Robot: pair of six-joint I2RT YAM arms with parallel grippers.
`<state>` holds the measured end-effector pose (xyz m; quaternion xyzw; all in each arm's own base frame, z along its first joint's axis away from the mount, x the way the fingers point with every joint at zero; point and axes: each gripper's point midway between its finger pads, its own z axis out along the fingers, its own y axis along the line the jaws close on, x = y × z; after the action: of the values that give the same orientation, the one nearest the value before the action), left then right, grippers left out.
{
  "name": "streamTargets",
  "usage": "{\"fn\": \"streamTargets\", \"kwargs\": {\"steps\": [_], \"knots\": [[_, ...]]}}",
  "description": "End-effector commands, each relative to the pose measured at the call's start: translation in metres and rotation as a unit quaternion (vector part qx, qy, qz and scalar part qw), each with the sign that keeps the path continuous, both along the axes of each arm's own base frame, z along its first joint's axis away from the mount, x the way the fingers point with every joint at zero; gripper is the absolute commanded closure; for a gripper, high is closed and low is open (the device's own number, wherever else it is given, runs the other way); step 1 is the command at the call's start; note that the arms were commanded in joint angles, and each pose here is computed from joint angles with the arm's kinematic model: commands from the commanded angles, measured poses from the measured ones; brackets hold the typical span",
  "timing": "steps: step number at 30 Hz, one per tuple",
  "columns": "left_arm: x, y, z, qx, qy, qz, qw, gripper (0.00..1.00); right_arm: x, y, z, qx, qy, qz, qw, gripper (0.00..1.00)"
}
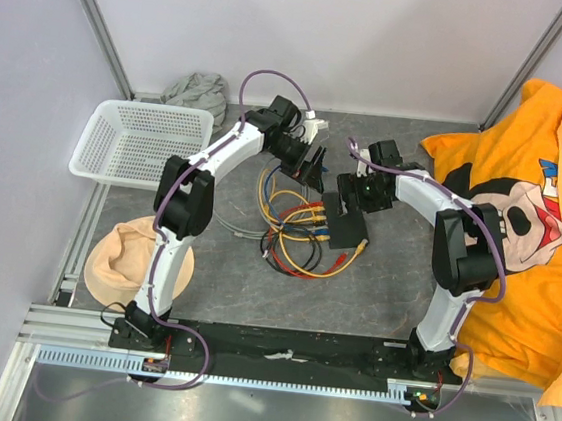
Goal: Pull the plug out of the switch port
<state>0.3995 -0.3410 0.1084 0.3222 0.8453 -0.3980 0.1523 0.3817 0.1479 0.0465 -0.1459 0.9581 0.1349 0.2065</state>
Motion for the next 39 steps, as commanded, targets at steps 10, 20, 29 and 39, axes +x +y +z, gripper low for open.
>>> {"fn": "streamTargets", "kwargs": {"steps": [10, 20, 29, 39], "knots": [[-0.005, -0.008, -0.013, -0.036, 0.020, -0.031, 0.999, 0.20, 0.002, -0.006, -0.018, -0.024, 0.003, 0.015, 1.000, 0.02], [0.006, -0.003, -0.025, -0.008, 0.007, -0.022, 1.000, 0.21, -0.007, -0.008, -0.018, -0.029, 0.020, 0.022, 0.999, 0.02], [0.016, -0.004, -0.011, -0.004, -0.005, 0.009, 1.000, 0.21, -0.002, 0.003, -0.012, -0.010, 0.038, 0.040, 0.998, 0.02], [0.007, -0.011, -0.024, -0.030, 0.018, -0.010, 0.999, 0.24, 0.002, 0.001, -0.016, -0.014, 0.036, 0.026, 0.999, 0.02]]}}
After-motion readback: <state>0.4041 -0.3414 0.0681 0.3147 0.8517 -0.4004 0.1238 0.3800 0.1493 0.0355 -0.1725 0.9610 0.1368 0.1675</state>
